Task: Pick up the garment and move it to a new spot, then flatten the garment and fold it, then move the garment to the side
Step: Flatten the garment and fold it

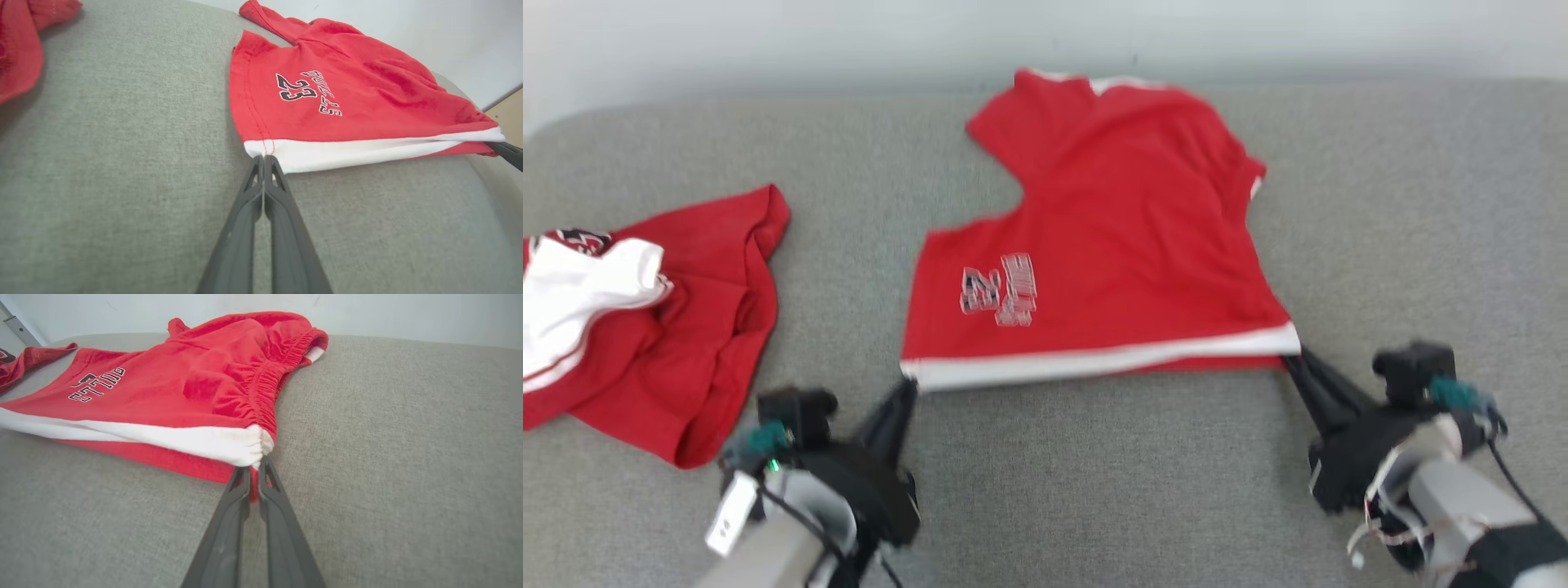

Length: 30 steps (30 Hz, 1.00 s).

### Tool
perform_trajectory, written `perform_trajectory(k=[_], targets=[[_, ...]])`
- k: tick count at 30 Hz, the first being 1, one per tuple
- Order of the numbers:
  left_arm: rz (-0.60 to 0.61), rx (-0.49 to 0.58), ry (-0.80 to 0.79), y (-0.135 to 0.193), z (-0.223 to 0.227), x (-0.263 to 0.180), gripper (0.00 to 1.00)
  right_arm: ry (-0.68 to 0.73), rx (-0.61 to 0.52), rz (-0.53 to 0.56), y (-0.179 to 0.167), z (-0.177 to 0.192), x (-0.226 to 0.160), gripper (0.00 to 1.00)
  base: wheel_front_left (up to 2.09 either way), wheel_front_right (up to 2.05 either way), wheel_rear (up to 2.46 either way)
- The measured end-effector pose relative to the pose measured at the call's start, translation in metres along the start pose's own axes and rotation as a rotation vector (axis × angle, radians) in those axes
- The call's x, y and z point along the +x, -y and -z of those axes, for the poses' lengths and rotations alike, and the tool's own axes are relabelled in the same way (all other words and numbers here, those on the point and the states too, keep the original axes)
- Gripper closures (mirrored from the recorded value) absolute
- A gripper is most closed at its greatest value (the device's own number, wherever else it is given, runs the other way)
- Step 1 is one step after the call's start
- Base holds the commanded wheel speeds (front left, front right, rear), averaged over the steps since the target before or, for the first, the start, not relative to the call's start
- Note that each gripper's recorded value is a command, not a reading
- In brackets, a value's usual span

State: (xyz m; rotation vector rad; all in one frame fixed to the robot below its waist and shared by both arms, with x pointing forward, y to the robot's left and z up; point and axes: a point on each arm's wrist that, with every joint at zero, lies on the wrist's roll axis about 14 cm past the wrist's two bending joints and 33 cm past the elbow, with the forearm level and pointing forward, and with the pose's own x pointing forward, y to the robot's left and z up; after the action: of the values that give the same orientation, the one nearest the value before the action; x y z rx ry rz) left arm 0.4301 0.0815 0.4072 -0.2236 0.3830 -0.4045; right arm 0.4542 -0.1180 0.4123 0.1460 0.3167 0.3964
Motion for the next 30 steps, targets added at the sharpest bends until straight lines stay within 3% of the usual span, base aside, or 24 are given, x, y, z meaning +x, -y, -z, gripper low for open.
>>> perform_trajectory(k=[5,15,16,17,19,20,30], targets=[[0.033,-0.004,-0.032,0.022,0.022,-0.025,1.0,-0.032,0.041,0.023,-0.003,0.019,-0.033,1.0,0.0,0.0,0.0],[0.017,0.04,-0.036,0.027,0.021,-0.048,1.0,-0.071,0.055,-0.004,-0.022,0.035,-0.062,1.0,0.0,0.0,0.0],[0.007,0.037,-0.037,0.026,0.023,-0.05,1.0,-0.071,0.053,-0.007,-0.023,0.034,-0.062,0.74,0.0,0.0,0.0],[-0.003,0.022,-0.039,0.025,0.025,-0.052,1.0,-0.064,0.055,-0.009,-0.024,0.032,-0.061,0.04,0.0,0.0,0.0],[-0.018,0.008,-0.046,0.025,0.029,-0.055,0.43,-0.054,0.06,-0.01,-0.025,0.029,-0.061,0.0,0.0,0.0,0.0],[-0.028,-0.001,-0.044,0.024,0.03,-0.056,0.0,-0.051,0.067,-0.009,-0.026,0.028,-0.061,0.0,0.0,0.0,0.0],[-0.057,-0.059,0.051,0.022,0.007,-0.061,0.0,0.011,0.116,-0.04,-0.038,0.012,-0.064,0.0,0.0,0.0,0.0]])
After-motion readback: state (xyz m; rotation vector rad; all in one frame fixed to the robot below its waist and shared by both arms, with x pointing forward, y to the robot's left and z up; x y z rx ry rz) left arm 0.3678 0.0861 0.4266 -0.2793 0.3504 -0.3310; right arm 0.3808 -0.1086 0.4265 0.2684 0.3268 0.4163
